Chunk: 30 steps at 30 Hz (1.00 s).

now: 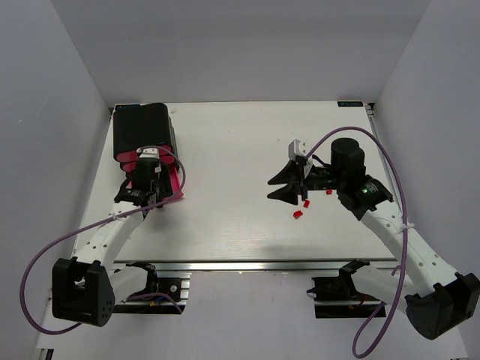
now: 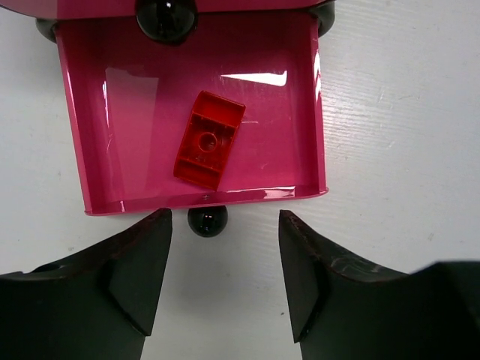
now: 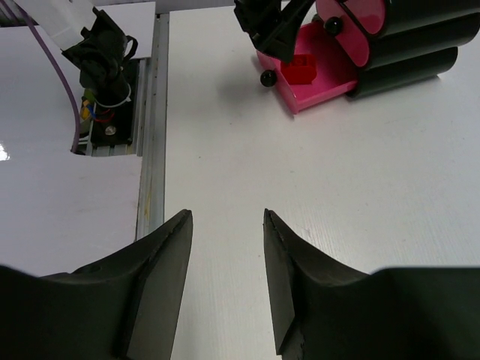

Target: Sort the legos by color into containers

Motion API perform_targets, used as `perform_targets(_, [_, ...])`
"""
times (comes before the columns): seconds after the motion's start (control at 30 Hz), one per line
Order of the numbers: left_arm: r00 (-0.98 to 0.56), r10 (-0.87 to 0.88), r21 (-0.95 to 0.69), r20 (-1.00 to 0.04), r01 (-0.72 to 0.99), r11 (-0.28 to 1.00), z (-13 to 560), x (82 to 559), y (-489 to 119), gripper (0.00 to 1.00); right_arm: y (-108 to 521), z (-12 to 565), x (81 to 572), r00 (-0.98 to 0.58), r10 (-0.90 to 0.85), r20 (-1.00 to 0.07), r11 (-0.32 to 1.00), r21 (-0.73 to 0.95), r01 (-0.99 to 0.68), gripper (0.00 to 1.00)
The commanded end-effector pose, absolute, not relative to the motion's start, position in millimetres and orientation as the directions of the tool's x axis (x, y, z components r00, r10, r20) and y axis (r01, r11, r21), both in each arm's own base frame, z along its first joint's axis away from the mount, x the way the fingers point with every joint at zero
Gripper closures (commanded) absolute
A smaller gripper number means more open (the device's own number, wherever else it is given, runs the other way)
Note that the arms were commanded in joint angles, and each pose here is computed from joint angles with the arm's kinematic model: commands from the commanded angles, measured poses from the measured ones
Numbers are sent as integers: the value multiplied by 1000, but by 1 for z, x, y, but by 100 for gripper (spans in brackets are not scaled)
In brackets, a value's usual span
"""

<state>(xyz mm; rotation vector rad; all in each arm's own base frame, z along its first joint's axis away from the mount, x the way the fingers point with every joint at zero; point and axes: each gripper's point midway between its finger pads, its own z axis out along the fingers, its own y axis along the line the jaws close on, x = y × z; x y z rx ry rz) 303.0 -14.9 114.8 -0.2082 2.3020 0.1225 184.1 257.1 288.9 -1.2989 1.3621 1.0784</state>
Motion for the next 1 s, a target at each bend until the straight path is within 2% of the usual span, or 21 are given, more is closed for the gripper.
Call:
perform_targets(0.0, [-571,-94,-1,-815,-161,987,125,319,-16,31,259,293,179,23,-149,-989,11,-25,-1000,51])
perform_targets(0.07, [-563,-78,14,-823,-158,987,121,320,-11,29,259,291,179,18,-153,-988,7,-19,-1000,51])
perform_targets(0.23, [-521,-55,25,-852,-146,989,117,326,-8,15,260,289,176,20,-149,-989,-9,-19,-1000,50])
perform_targets(0.33, [-542,-45,44,-839,-151,988,107,325,-4,14,259,288,178,21,-152,-988,-3,-21,-1000,50])
perform_targets(0.53, [-542,-24,66,-840,-145,987,93,327,1,16,260,284,178,18,-157,-987,-5,-18,-1000,50])
perform_targets(0.97, [-532,0,80,-847,-126,989,77,338,4,26,259,277,184,15,-172,-985,6,-16,-1000,50])
